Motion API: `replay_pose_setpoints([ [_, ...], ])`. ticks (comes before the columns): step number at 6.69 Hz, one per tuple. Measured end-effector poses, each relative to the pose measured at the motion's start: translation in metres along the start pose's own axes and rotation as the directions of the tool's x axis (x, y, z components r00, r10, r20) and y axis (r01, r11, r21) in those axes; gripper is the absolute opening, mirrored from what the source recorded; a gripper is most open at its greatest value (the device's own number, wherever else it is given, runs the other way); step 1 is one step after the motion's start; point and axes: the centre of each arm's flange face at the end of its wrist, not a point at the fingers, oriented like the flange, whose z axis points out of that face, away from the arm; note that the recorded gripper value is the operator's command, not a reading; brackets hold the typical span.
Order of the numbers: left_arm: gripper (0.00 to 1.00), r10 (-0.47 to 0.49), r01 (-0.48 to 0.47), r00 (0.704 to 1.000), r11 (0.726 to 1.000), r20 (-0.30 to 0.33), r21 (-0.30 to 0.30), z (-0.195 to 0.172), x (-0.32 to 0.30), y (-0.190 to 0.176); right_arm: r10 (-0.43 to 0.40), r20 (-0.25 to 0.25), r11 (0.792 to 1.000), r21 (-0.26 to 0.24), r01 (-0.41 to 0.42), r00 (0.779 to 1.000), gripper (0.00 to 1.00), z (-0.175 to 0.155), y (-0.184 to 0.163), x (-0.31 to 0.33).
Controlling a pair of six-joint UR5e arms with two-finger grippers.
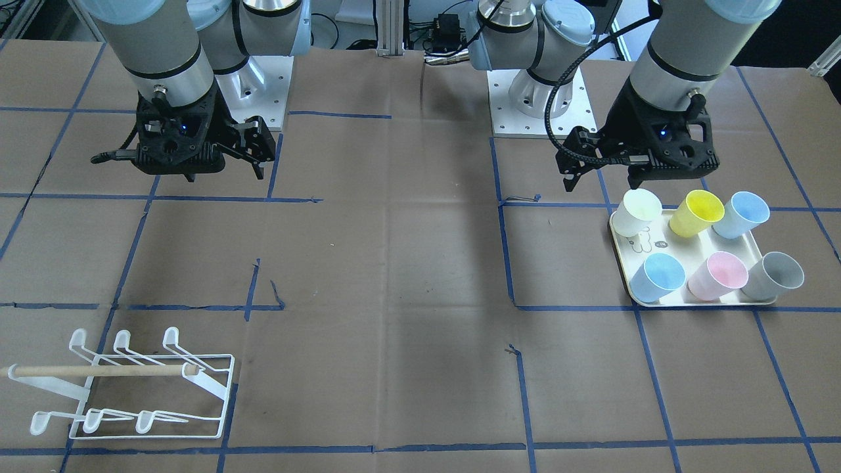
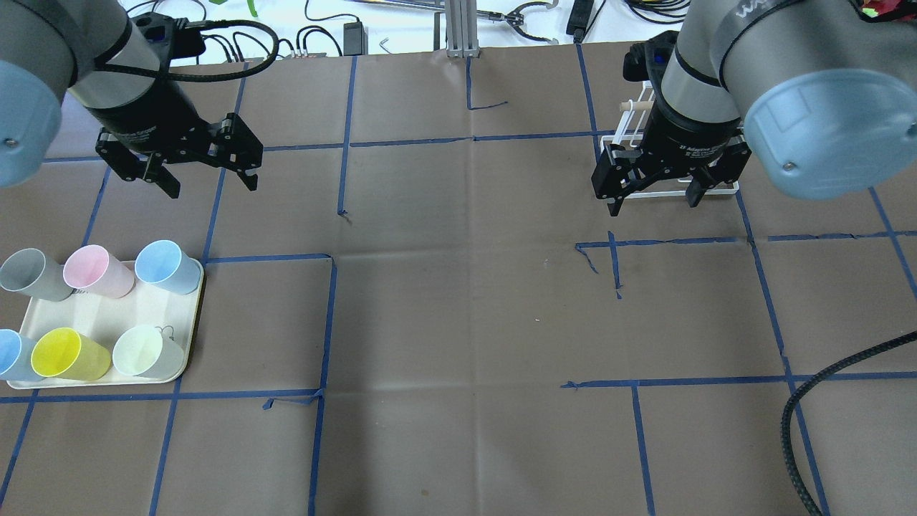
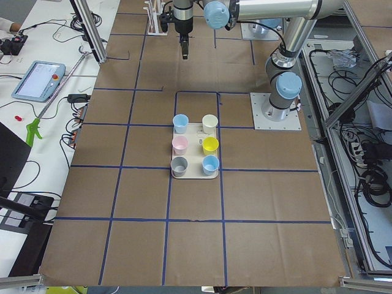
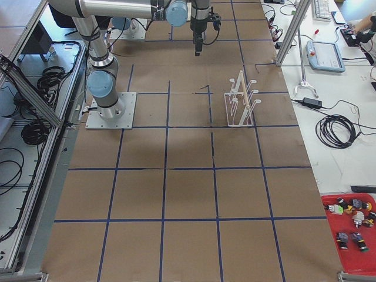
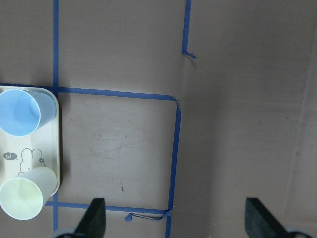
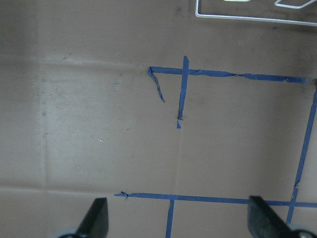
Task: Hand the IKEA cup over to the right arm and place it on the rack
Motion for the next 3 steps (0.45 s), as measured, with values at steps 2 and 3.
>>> replay_pose_setpoints([
  [2,1.0,0.029,-0.029,1.0,0.999,-0.007,-0.024,0.017,-0.054,0.005,0.002,0.0,1.0,-0.001,-0.002,1.0,1.0,0.001,0.001,0.0],
  [3,1.0,0.048,-0.048,0.999,0.999,-0.01,-0.022,0.025,-0.082,0.005,0.003,-0.001,1.0,0.0,-0.003,1.0,1.0,0.001,0.001,0.0],
])
